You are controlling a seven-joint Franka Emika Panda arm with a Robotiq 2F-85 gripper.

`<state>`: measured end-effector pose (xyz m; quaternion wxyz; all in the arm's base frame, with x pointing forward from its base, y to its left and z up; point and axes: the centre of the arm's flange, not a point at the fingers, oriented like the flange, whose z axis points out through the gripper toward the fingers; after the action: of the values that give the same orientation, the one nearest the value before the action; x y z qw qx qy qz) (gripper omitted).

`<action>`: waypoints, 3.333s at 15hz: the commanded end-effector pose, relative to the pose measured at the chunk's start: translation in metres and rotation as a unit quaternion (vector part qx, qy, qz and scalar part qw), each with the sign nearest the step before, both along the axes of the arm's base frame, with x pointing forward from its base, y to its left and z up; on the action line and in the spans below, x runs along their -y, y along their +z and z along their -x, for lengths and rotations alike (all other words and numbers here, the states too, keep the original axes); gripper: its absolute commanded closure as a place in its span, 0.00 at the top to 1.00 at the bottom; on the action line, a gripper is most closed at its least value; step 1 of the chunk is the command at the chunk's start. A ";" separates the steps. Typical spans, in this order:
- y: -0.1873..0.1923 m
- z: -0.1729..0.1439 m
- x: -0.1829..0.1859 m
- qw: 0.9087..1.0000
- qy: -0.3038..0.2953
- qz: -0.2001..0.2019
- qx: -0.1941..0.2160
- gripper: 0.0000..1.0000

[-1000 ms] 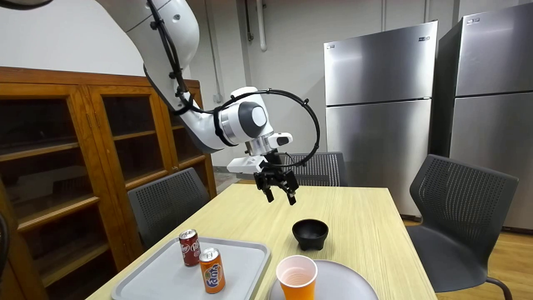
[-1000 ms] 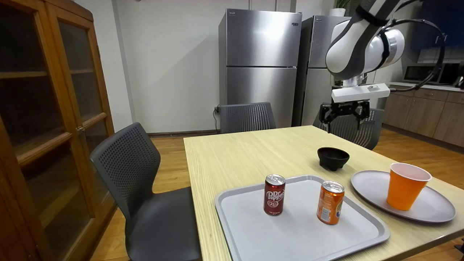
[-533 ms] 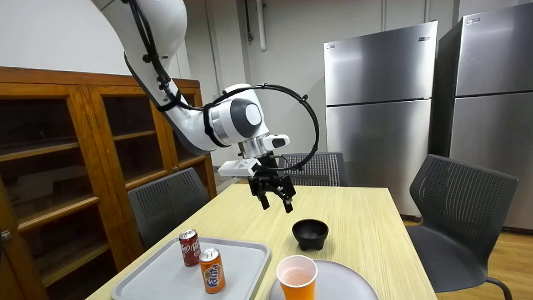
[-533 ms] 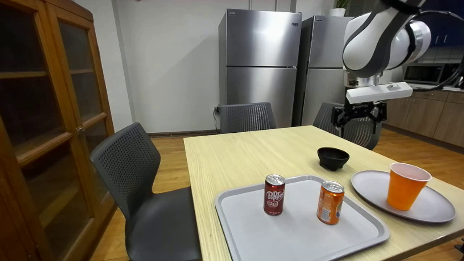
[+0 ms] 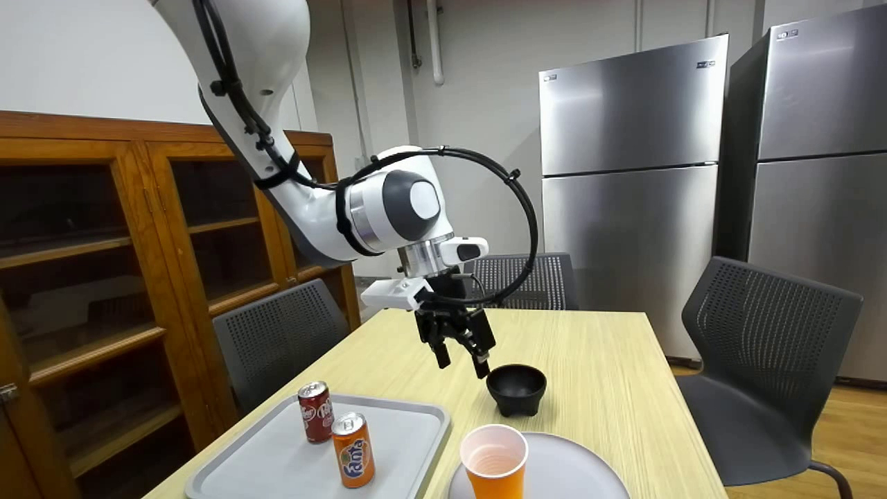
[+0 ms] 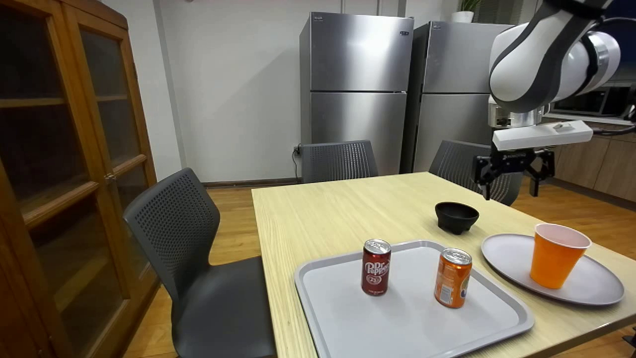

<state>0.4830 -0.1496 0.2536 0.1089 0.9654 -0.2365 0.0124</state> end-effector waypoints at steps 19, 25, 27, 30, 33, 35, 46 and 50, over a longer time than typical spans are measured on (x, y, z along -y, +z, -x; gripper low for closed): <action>-0.062 0.045 0.017 0.997 -0.037 -0.018 -0.061 1.00; -0.077 0.041 0.030 0.996 -0.046 -0.023 -0.072 1.00; -0.079 0.038 0.031 0.996 -0.047 -0.026 -0.073 1.00; -0.079 0.035 0.033 0.996 -0.037 -0.029 -0.075 0.68; -0.075 0.035 0.035 0.996 -0.025 -0.028 -0.076 0.42; -0.072 0.034 0.036 0.997 -0.016 -0.027 -0.076 0.27; -0.055 0.028 0.046 0.997 0.011 -0.021 -0.068 0.01; -0.042 0.019 0.051 0.998 0.023 -0.018 -0.054 0.01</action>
<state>0.4588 -0.1924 0.1923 0.1057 0.9678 -0.2225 -0.0516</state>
